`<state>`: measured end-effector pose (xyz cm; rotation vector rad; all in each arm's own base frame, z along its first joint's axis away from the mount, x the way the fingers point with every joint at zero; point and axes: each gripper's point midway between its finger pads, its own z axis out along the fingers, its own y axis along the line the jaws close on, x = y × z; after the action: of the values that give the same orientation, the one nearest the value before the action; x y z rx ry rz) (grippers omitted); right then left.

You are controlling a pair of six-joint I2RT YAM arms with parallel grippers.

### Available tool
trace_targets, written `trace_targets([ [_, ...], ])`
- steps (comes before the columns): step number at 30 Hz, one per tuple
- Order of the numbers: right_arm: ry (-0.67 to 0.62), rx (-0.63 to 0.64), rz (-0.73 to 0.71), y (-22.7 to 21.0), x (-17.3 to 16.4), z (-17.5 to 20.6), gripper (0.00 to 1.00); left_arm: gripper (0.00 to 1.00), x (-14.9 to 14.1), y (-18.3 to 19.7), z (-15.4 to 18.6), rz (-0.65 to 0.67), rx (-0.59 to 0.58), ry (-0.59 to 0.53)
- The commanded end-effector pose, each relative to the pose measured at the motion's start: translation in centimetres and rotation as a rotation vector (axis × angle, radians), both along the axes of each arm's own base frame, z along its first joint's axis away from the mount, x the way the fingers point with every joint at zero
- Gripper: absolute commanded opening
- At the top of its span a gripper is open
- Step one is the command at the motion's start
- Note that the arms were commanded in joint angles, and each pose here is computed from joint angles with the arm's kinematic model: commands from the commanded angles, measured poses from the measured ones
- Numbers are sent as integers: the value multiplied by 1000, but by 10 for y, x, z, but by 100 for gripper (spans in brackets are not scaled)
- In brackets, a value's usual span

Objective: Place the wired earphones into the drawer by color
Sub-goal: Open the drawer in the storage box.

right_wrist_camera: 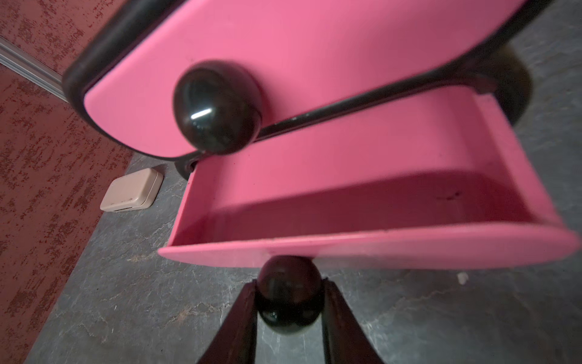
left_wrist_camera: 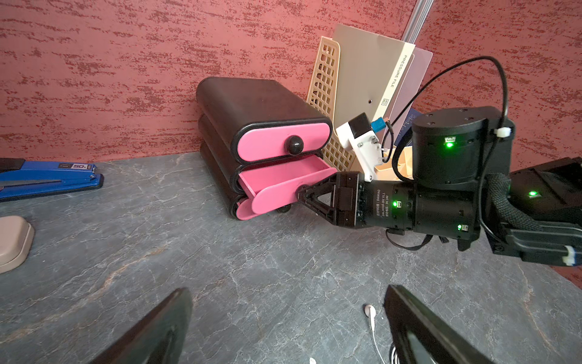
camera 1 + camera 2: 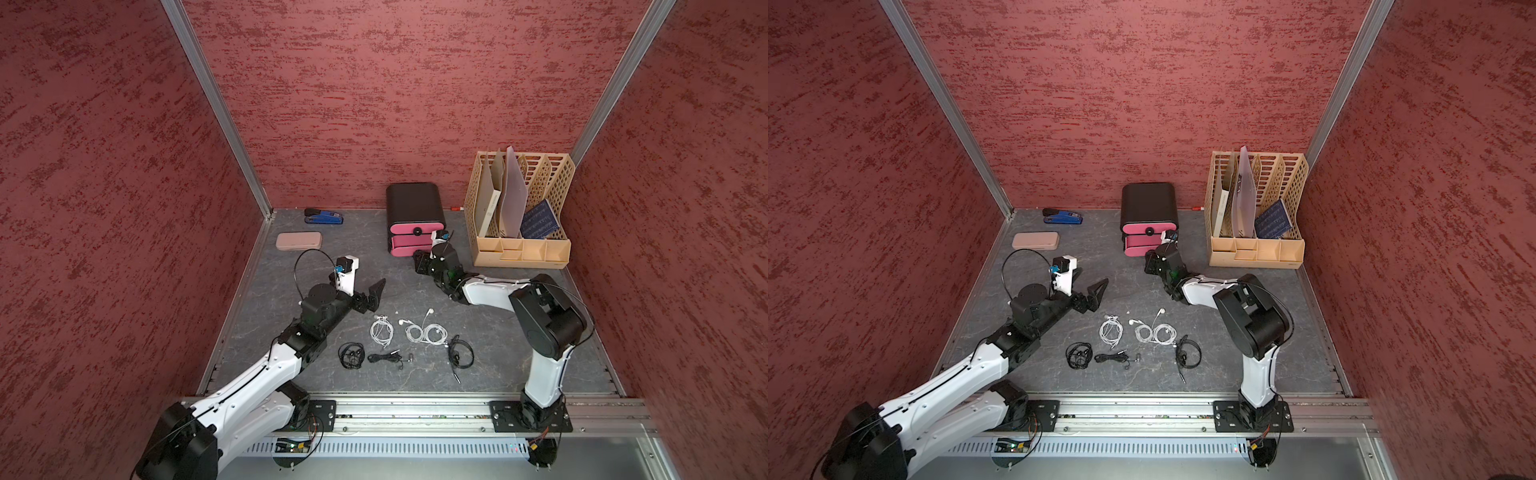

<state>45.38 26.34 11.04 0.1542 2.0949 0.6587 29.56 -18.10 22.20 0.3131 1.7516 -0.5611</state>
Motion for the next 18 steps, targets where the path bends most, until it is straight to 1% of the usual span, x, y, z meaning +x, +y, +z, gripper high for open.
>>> trace_targets([
  [1, -39, -6, -37, -9, -5, 18, 27, 100, -1, 2, 4, 5, -10, -16],
  [18, 5, -28, -20, -17, -47, 7, 28, 100, -1, 2, 2, 5, -10, -13],
])
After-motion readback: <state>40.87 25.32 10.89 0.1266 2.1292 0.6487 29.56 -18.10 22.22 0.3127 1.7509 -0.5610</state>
